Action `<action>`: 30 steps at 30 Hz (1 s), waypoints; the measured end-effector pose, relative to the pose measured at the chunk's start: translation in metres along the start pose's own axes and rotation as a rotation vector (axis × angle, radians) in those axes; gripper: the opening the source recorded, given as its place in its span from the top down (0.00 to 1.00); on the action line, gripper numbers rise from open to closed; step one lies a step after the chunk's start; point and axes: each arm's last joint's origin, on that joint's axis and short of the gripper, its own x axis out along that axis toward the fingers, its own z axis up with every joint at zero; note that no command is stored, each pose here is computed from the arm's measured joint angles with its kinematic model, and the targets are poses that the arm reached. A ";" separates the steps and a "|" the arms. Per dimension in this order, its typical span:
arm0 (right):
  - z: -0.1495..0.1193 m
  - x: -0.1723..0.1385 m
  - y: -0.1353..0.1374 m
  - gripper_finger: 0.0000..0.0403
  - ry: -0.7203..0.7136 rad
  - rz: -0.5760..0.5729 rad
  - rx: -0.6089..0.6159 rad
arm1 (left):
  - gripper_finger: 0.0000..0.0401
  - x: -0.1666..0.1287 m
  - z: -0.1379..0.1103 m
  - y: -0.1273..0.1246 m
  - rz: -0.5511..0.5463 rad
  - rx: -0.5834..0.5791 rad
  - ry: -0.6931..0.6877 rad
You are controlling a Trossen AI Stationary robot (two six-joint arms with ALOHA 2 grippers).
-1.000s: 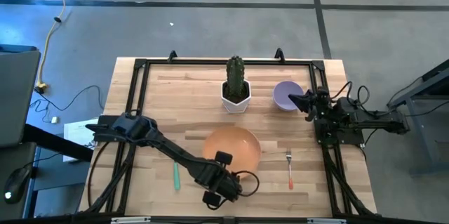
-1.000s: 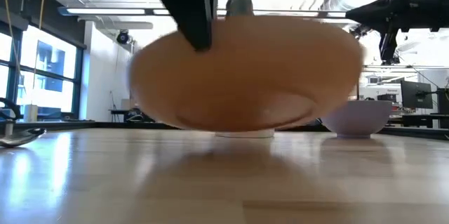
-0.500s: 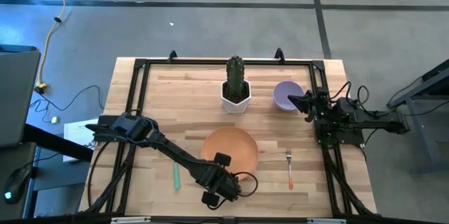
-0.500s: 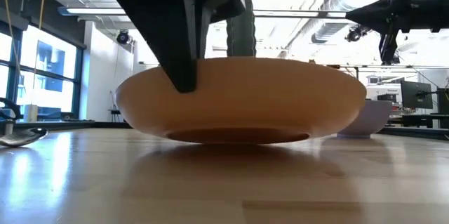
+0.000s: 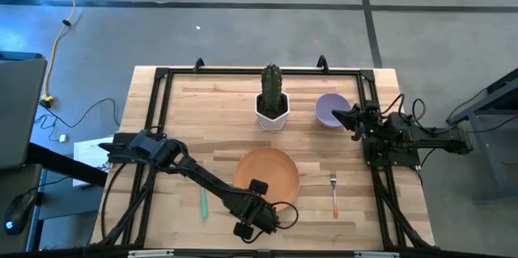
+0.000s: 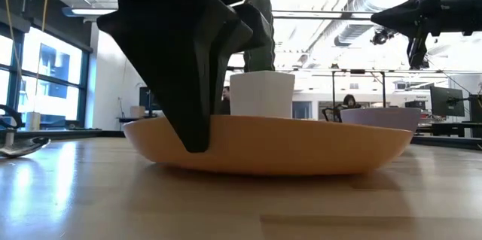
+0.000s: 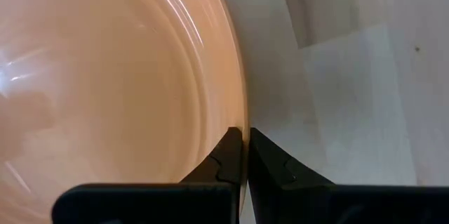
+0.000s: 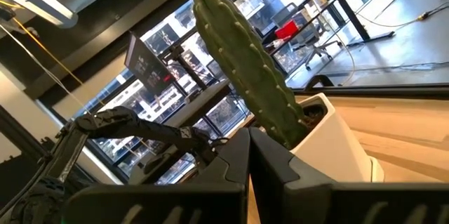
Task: Set table place
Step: Move the orange plate to the center of the table
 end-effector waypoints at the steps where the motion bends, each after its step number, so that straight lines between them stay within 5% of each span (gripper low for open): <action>1: 0.000 0.000 0.000 1.00 0.000 0.000 0.000 | 1.00 0.000 0.000 0.000 -0.001 0.000 -0.001; 12: 0.000 0.000 0.000 1.00 0.000 0.000 0.000 | 0.96 0.000 0.001 -0.001 -0.027 -0.013 -0.002; 30: 0.000 0.000 0.000 1.00 0.001 0.003 0.014 | 0.62 -0.012 -0.003 0.003 0.025 -0.018 -0.004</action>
